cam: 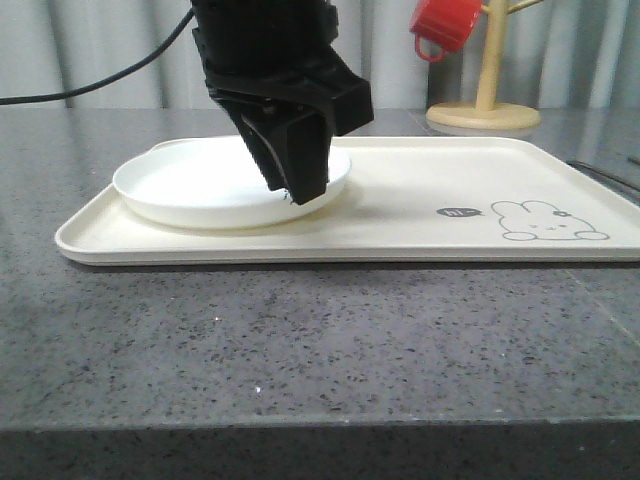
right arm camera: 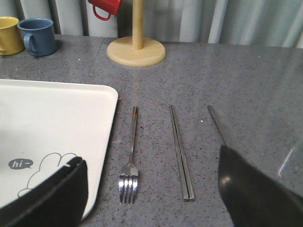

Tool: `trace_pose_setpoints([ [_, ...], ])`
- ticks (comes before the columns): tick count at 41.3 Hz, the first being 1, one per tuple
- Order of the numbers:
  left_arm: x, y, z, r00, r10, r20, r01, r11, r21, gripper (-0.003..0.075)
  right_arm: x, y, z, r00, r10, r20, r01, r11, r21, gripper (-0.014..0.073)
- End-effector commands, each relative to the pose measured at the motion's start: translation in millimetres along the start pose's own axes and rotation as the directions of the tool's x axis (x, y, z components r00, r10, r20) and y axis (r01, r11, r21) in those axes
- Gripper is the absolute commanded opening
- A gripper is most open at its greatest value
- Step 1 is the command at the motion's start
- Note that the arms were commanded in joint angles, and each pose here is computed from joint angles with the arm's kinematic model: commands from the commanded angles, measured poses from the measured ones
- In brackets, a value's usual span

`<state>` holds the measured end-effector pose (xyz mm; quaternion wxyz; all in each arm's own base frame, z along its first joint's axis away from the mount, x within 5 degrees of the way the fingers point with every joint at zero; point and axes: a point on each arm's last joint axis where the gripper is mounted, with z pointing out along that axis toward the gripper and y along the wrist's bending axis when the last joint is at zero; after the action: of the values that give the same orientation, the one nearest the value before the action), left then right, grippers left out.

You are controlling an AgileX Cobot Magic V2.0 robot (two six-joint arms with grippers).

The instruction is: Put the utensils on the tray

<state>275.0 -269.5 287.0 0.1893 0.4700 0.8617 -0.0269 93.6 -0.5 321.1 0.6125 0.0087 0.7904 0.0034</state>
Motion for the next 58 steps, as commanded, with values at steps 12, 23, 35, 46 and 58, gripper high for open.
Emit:
trace_pose_setpoints([
  [12, -10.0, 10.4, -94.1, 0.97, -0.028, 0.242, 0.041, 0.998, -0.052, 0.0227, -17.0, -0.5, -2.5, 0.995, -0.014, 0.096, 0.014, 1.0, 0.008, 0.0589],
  [23, 18.7, 56.4, -123.2, 0.95, -0.151, 0.274, 0.188, 0.976, -0.112, 0.0013, -17.0, -0.5, -2.5, 0.995, -0.014, 0.096, 0.014, 1.0, 0.008, 0.0589],
  [35, 93.9, 98.7, -145.5, 0.859, -0.363, 0.36, 0.434, 0.891, -0.137, -0.0019, -17.0, -0.5, -2.5, 0.995, -0.014, 0.096, 0.014, 1.0, 0.008, 0.0589],
  [46, 159.6, 99.9, -167.5, 0.686, -0.427, 0.59, 0.617, 0.77, -0.161, -0.0019, -17.0, -0.5, -2.5, 0.995, -0.014, 0.096, 0.014, 1.0, 0.008, 0.0589],
  [58, 215.7, 47.0, -179.1, 0.502, -0.206, 0.84, 0.651, 0.729, -0.21, -0.0019, -17.0, -0.5, -2.5, 0.995, -0.014, 0.096, 0.014, 1.0, 0.008, 0.0589],
])
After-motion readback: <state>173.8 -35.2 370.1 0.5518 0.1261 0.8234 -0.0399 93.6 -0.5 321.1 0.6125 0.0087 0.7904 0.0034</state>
